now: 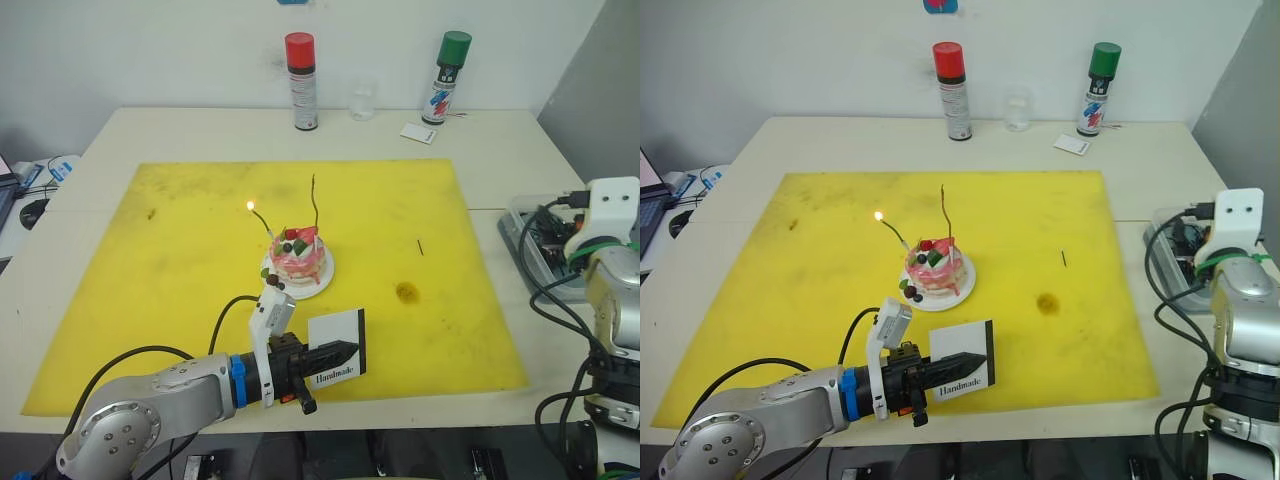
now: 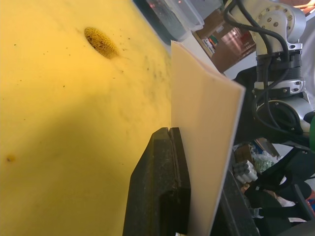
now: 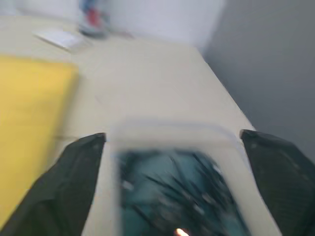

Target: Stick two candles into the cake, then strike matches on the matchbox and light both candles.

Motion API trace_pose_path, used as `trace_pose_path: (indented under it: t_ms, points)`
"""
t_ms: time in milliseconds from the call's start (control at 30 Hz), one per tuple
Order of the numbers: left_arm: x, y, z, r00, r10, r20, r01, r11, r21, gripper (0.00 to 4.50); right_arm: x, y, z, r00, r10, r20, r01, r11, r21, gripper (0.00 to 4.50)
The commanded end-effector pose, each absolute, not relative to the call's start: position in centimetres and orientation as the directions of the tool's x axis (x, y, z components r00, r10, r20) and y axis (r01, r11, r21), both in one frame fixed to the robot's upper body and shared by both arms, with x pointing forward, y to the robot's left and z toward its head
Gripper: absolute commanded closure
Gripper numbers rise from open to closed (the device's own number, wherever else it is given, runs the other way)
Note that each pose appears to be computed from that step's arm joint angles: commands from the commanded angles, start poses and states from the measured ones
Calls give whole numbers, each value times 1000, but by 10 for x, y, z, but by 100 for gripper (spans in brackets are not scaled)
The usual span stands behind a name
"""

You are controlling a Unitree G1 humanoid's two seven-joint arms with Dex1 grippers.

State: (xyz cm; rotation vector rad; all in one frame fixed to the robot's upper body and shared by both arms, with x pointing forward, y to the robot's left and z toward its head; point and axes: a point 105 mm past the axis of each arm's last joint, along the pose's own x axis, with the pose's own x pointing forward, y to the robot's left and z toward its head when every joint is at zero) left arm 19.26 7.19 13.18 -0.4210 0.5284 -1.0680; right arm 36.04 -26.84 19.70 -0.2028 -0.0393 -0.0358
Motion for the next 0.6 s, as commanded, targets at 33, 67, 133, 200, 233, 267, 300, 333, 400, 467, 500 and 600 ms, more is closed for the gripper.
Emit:
trace_pose_path:
  t_ms: [33,67,133,200,233,267,300,333,400,467,500,600]
  points:
    - [191,74,140,372,-909,-188,731,412,-544,450,360,-215,208,974,185,129,-165,975,-152,1]
    - [191,75,140,373,-908,-189,732,413,-542,450,361,-203,202,968,221,117,-206,970,-127,1]
    - [191,77,142,379,-905,-193,731,420,-538,450,362,-183,187,961,260,90,-250,962,-113,1]
    - [190,78,143,383,-902,-197,730,427,-534,450,362,-167,170,957,287,37,-281,952,-120,1]
    - [190,78,143,385,-901,-199,729,429,-534,450,362,-162,164,958,287,26,-281,951,-132,1]
    - [189,78,144,386,-900,-201,729,431,-532,450,362,-158,160,958,285,20,-279,951,-135,1]
    - [188,79,144,386,-900,-203,729,432,-531,450,362,-153,156,959,282,13,-279,952,-126,1]
    - [188,78,145,385,-900,-205,729,433,-530,450,362,-149,149,962,274,-1,-273,954,-122,1]
    - [187,79,146,386,-899,-209,729,436,-528,450,362,-143,141,964,265,-14,-265,959,-98,1]
    - [188,79,147,390,-896,-210,727,440,-527,450,364,-145,135,973,231,-24,-232,967,-102,1]
    - [189,79,147,392,-896,-210,727,441,-527,450,366,-146,133,977,213,-31,-215,972,-96,1]
    - [188,79,148,388,-897,-213,727,440,-526,450,370,-148,125,982,179,-60,-184,978,-96,1]
